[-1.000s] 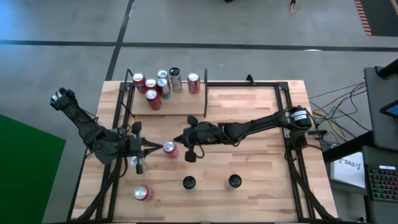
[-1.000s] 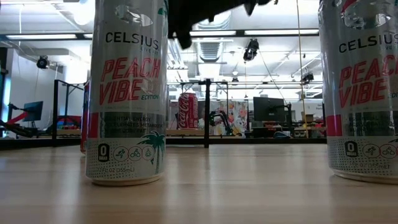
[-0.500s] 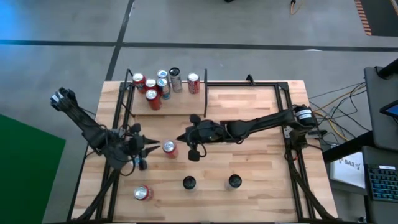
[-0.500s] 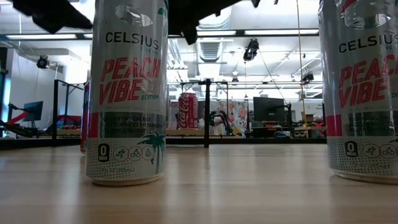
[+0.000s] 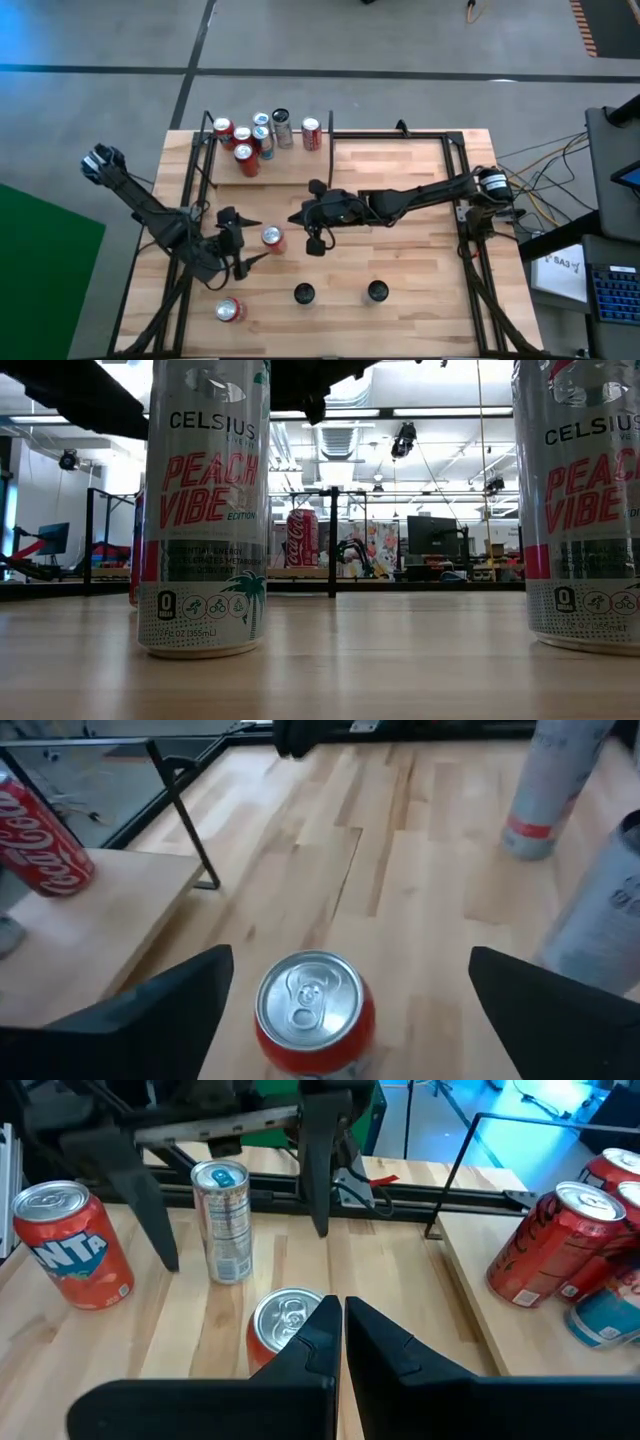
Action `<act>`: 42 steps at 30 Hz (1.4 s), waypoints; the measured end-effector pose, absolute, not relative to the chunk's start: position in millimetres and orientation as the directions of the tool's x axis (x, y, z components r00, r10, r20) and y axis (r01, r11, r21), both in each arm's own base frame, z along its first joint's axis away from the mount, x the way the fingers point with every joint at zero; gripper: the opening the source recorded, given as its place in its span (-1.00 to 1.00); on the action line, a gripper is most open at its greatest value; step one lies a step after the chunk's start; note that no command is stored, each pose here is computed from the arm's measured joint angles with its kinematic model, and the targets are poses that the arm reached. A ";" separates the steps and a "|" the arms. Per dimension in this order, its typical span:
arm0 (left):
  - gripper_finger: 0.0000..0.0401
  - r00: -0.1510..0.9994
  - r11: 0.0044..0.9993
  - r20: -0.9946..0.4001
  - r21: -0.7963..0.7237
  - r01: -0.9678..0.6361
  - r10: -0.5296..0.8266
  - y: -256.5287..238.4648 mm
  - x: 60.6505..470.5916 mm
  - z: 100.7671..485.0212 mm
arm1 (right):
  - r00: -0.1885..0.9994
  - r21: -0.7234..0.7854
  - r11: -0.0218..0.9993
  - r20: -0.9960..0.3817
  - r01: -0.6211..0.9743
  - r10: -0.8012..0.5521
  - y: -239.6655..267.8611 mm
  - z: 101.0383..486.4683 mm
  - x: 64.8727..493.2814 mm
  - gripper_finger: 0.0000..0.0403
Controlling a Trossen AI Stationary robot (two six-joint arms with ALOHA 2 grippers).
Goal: Place canned beverage on shelf
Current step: Put the top orange soda can on the shelf aligned with the other orange soda can
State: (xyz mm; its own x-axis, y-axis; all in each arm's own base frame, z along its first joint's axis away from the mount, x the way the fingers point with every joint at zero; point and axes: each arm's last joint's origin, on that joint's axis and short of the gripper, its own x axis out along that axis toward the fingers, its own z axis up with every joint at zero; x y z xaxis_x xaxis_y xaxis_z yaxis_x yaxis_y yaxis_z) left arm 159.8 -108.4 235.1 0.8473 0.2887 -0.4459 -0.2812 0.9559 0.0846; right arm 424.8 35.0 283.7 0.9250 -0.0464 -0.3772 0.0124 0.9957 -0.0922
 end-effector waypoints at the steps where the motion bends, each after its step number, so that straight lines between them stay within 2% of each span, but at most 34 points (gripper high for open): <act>1: 0.94 0.841 0.952 -0.448 0.098 -0.290 0.302 -108.1 162.4 234.7 | 0.926 -0.095 0.995 -0.375 0.012 -0.047 34.8 284.5 424.5 -0.95; 8: 0.76 0.793 0.923 -0.475 0.156 -0.352 0.383 -98.8 177.5 229.2 | 0.924 -0.099 0.995 -0.377 0.021 -0.057 29.8 284.9 424.4 -0.95; 13: 0.75 0.762 0.925 -0.534 0.122 -0.359 0.366 -88.4 185.6 217.9 | 0.919 -0.100 0.995 -0.387 0.032 -0.068 24.9 283.9 424.3 -0.95; 24: 0.75 0.757 0.942 -0.572 0.094 -0.321 0.315 -89.9 190.2 208.3 | 0.908 -0.109 0.993 -0.413 0.035 -0.077 20.9 281.6 423.4 -0.95; 30: 0.75 0.735 0.923 -0.566 0.146 -0.357 0.374 -90.8 195.0 196.5 | 0.907 -0.113 0.993 -0.415 0.033 -0.077 20.9 281.6 423.1 -0.95; 42: 0.74 0.708 0.909 -0.578 0.171 -0.381 0.405 -96.8 209.6 175.5 | 0.905 -0.118 0.993 -0.418 0.028 -0.075 20.9 281.3 423.0 -0.95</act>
State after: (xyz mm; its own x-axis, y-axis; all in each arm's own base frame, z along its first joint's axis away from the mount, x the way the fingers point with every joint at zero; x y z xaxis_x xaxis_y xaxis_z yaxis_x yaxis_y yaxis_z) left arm 209.6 -96.8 175.5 0.7083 0.4053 -0.5780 -0.3808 0.9088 0.1706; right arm 423.0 20.9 281.3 0.9052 -0.0752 -0.4183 0.0281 0.9926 -0.1179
